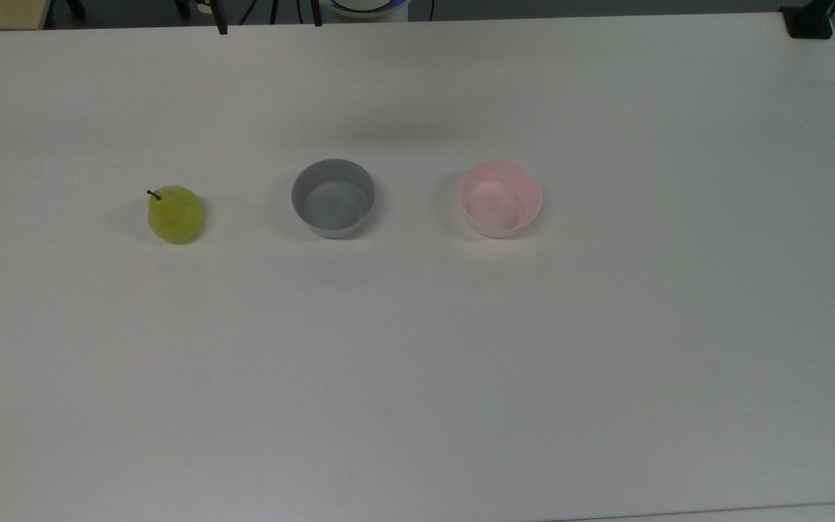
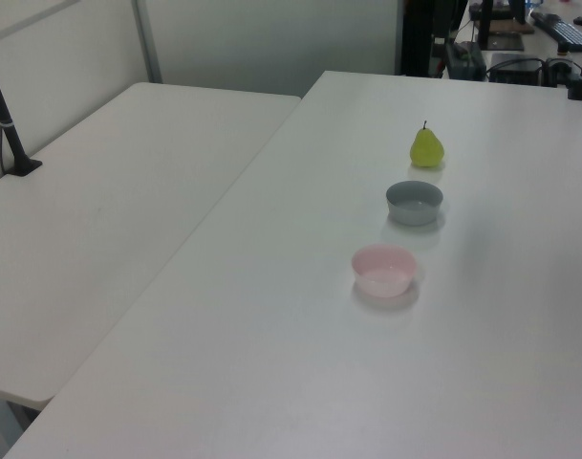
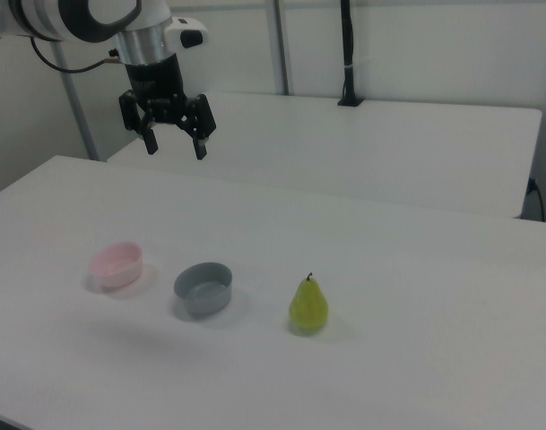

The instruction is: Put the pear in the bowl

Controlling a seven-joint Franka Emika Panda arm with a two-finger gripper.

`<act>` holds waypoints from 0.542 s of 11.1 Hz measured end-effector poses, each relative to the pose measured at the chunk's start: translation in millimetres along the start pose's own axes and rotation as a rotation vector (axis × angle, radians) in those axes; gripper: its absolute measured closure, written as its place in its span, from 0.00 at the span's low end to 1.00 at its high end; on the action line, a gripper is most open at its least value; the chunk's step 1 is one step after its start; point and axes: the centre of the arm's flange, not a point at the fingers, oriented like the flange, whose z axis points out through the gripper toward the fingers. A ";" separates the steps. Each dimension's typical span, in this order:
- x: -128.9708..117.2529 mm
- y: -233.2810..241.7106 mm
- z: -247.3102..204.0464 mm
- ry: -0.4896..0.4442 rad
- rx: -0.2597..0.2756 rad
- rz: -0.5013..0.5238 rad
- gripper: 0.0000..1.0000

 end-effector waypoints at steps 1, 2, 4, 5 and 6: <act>-0.1 0.0 0.6 -0.001 0.000 0.000 0.00; -0.2 -0.1 1.1 -0.003 0.001 0.000 0.00; -0.4 -0.1 3.8 -0.008 0.002 0.000 0.00; -0.6 -0.2 4.6 -0.010 0.002 0.000 0.00; -0.7 -0.2 4.7 -0.010 0.002 0.000 0.00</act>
